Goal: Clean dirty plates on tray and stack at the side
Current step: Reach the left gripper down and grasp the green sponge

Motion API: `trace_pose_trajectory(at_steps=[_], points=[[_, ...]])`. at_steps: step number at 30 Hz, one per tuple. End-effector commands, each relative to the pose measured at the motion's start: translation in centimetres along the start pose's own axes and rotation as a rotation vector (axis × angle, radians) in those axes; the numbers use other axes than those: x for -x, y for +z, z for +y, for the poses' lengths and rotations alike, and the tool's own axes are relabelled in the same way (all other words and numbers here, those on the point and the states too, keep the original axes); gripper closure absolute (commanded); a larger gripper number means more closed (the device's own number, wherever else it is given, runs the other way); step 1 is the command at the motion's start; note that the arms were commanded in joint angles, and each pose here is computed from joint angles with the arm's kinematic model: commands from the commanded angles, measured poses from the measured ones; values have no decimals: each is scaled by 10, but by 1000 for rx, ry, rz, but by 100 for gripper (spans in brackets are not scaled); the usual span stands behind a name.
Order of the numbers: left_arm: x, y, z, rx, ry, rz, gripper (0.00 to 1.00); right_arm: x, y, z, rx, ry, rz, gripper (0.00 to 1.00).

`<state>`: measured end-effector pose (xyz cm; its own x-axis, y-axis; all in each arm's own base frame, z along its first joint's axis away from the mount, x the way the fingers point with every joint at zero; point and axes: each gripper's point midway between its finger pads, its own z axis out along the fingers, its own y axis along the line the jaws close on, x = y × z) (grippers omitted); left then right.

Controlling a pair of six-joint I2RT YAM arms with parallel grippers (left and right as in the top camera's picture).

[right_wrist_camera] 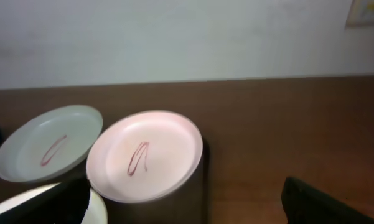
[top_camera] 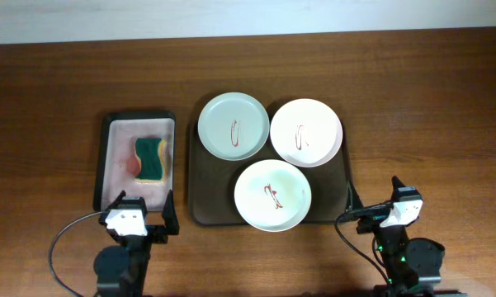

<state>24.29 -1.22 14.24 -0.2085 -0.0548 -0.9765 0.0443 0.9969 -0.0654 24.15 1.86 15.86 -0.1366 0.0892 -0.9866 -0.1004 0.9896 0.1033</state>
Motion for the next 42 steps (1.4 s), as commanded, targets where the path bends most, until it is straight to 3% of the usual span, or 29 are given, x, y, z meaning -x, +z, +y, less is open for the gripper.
trace_pose_trajectory(at_steps=[1,16,24,28,36,38,42], points=[[30,-5,-2,2,-24,24,1,23,-6,9,33,36,20,1],[67,23,-4,31,-32,431,1,44,11,23,65,115,471,1],[77,40,-4,55,-39,749,1,49,25,22,37,158,713,1],[68,52,-3,58,-39,782,1,44,29,29,78,183,753,1],[68,101,6,75,-50,713,1,46,32,32,98,187,742,1],[56,113,15,105,-86,736,0,46,32,32,98,187,742,1],[24,132,34,150,-122,812,9,47,32,32,98,187,742,2]])
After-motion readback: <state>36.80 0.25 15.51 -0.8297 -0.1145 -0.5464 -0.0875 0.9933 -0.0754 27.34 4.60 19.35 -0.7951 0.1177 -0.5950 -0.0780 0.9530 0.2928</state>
